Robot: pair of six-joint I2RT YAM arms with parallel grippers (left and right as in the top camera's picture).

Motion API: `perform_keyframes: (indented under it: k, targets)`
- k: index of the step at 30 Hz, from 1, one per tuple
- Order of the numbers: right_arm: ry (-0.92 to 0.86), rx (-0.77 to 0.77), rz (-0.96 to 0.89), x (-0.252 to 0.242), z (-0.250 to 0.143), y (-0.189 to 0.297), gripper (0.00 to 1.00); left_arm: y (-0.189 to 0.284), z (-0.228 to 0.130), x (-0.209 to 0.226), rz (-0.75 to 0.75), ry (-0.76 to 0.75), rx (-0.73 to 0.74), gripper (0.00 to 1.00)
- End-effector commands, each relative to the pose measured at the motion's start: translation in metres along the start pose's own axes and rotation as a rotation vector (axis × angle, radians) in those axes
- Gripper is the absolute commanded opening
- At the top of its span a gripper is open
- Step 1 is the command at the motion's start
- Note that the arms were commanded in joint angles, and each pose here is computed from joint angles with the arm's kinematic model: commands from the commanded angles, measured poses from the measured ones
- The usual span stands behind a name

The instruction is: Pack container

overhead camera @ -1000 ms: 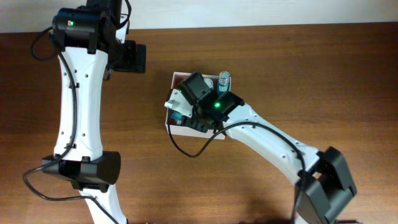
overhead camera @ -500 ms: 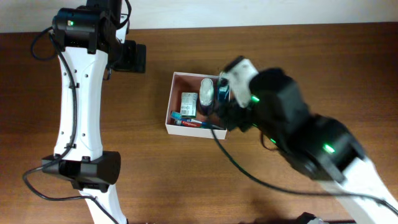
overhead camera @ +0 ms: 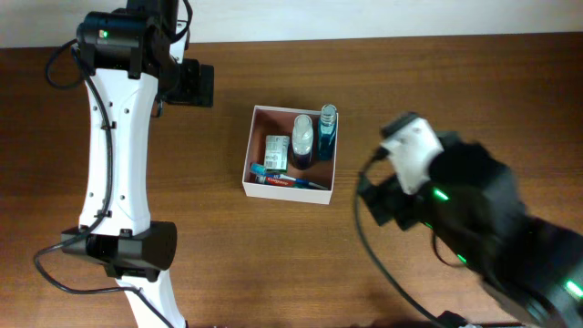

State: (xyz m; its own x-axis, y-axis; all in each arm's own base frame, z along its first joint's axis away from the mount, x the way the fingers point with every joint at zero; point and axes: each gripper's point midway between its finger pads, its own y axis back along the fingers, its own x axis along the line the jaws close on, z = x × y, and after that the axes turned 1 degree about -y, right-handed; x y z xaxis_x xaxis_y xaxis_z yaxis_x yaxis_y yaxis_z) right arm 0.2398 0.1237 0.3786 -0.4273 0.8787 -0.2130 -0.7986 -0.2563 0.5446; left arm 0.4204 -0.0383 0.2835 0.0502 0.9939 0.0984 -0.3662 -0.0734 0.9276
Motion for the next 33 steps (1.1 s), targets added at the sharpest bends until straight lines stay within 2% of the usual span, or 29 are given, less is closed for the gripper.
perform_keyframes:
  k: [1,5,9,11,16,19,23,26,33]
  targets:
    - [-0.128,-0.152,-0.064,-0.029,-0.001,0.061,0.99,0.006,0.001,0.003,0.007,-0.011,-0.019,0.99]
    - [-0.193,-0.218,-0.061,-0.042,-0.030,0.110,0.99,0.006,0.001,0.003,0.007,-0.011,-0.019,0.99]
    - [-0.210,-0.243,-0.104,-0.052,-0.053,0.126,0.99,0.006,0.001,0.003,0.007,-0.011,-0.019,0.99]
    - [-0.248,-0.208,-0.201,-0.063,-0.076,0.122,0.99,0.006,0.001,0.003,0.007,-0.011,-0.019,0.99]
    - [-0.343,-0.108,-0.394,-0.082,-0.114,0.091,0.99,0.006,0.001,0.003,0.007,-0.011,-0.019,0.99]
    - [-0.397,-0.089,-0.442,-0.087,-0.133,0.064,0.99,0.006,0.001,0.003,0.007,-0.011,-0.019,0.99]
    - [-0.455,-0.081,-0.425,-0.083,-0.171,0.017,0.99,0.006,0.001,0.003,0.007,-0.011,-0.019,0.99]
    - [-0.471,-0.137,-0.383,-0.073,-0.201,-0.022,0.99,0.006,0.001,0.003,0.007,-0.011,-0.019,0.99]
    - [-0.617,-0.193,-0.367,-0.059,-0.253,-0.063,0.99,0.006,0.001,0.003,0.007,-0.011,-0.019,0.99]
